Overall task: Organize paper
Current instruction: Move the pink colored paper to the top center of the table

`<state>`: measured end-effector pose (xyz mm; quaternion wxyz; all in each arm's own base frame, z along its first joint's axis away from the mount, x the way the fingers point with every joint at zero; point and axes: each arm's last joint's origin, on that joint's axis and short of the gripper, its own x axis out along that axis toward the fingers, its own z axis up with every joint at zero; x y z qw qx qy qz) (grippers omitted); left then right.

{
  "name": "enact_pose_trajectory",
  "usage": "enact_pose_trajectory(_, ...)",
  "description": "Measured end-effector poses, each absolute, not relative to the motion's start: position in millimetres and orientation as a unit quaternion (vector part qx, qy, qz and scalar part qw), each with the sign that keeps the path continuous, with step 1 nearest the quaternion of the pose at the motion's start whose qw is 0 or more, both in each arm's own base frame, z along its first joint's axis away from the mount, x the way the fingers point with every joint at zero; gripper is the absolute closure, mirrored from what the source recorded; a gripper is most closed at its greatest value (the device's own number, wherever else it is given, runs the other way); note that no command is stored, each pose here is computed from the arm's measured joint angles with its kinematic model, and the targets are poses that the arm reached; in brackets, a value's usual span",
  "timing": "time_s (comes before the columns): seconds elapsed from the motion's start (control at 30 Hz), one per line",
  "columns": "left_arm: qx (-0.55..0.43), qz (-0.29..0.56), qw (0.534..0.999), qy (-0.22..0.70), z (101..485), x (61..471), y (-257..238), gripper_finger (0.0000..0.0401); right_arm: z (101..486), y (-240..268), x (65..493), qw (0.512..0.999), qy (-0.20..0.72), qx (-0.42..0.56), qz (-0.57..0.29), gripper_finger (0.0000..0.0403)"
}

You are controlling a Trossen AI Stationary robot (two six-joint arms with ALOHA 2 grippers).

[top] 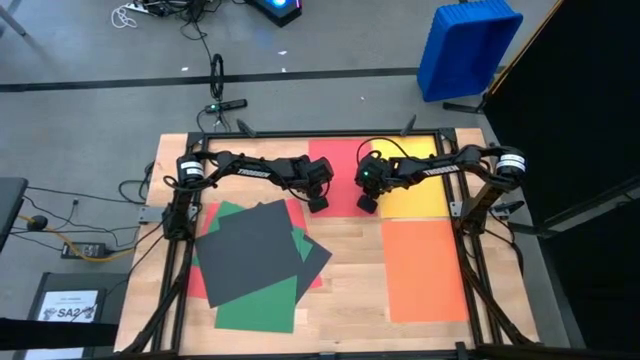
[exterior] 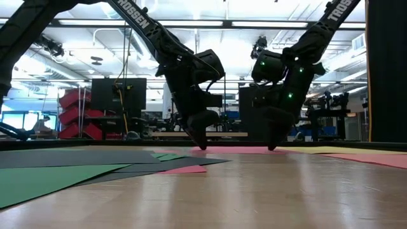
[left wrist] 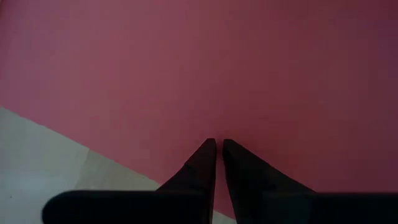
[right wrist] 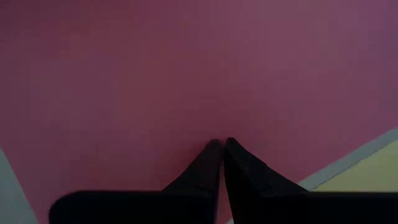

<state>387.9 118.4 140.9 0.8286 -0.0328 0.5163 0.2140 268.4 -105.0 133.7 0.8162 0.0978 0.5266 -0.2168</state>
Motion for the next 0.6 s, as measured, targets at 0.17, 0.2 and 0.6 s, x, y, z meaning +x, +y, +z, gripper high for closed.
enact_pose_trajectory(0.17,-0.032,0.215,0.829,0.516,141.0,387.9,118.5,0.0385,135.6,-104.2,266.7,0.816,0.527,0.097,-0.217,0.0403)
enact_pose_trajectory(0.2,-0.032,0.215,0.829,0.516,141.2,387.9,118.4,0.0385,136.3,-104.1,266.5,0.816,0.527,0.096,-0.218,0.0403)
enact_pose_trajectory(0.6,-0.031,0.217,0.832,0.51,145.9,387.4,118.4,0.0385,137.1,-105.7,265.7,0.812,0.528,0.074,-0.238,0.0403)
